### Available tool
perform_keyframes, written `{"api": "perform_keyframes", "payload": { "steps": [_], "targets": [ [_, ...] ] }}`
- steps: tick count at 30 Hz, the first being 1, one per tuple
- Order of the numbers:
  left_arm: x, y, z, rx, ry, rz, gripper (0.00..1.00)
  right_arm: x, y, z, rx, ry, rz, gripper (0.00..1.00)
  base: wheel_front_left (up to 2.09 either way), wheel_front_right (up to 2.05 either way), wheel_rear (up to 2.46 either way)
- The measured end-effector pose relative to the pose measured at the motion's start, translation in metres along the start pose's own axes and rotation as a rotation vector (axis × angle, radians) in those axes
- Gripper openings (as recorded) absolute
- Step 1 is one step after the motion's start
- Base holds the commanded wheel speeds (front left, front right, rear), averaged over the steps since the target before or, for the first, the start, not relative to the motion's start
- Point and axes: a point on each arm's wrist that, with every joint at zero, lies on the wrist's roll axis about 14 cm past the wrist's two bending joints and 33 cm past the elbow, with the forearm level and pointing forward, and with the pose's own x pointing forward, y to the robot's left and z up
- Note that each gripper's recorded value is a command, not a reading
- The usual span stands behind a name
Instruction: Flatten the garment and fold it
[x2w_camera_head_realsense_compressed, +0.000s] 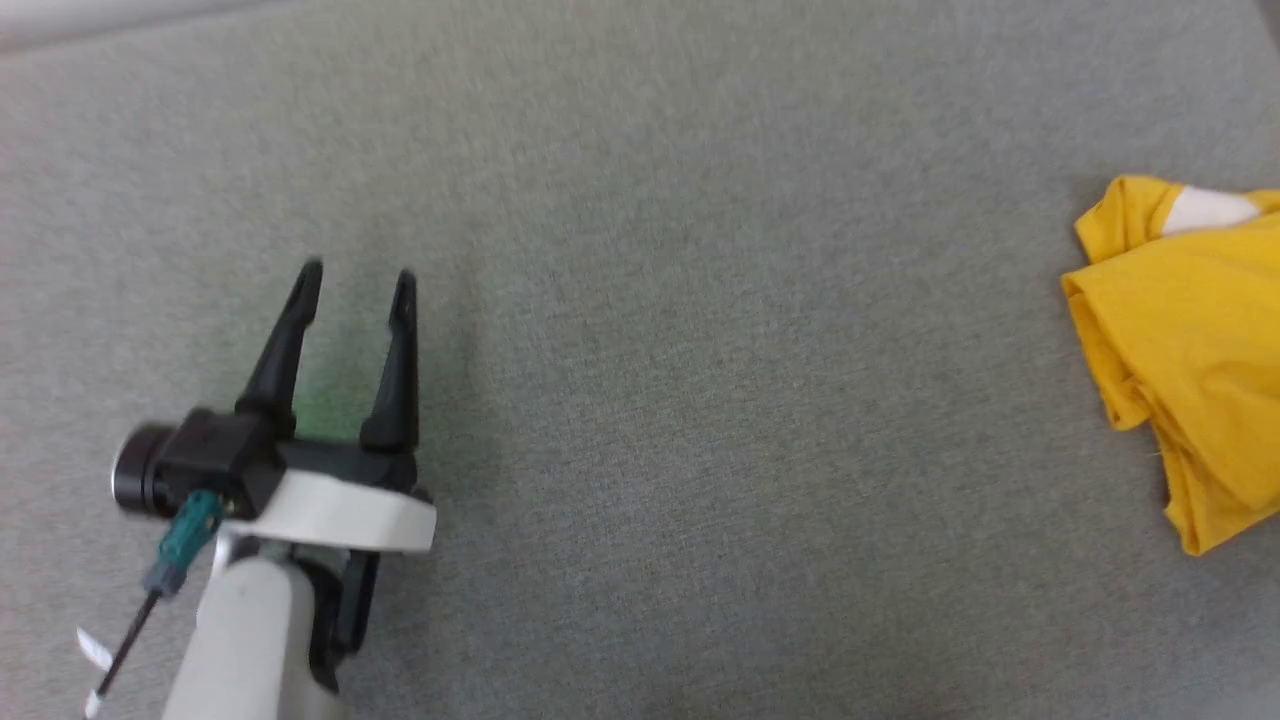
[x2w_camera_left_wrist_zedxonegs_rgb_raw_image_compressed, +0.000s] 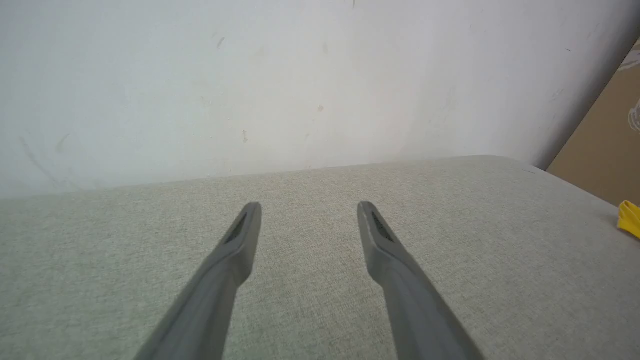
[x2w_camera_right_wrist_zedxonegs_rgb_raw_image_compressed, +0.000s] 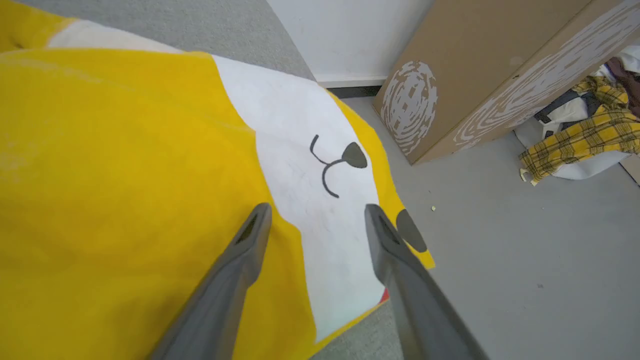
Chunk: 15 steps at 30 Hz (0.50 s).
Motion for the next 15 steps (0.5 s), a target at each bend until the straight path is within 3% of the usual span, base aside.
{"api": "perform_keyframes", "payload": {
  "steps": [6, 15],
  "targets": [
    [-0.027, 0.002, 0.017, -0.011, -0.010, 0.062, 1.00, -0.033, 0.044, 0.016, 0.053, -0.124, 0.117, 1.00, 0.00, 0.00, 0.00],
    [-0.066, 0.013, 0.051, 0.006, -0.066, 0.151, 1.00, -0.090, 0.156, 0.064, 0.203, -0.284, 0.390, 1.00, 0.00, 0.00, 0.00]
  ]
}}
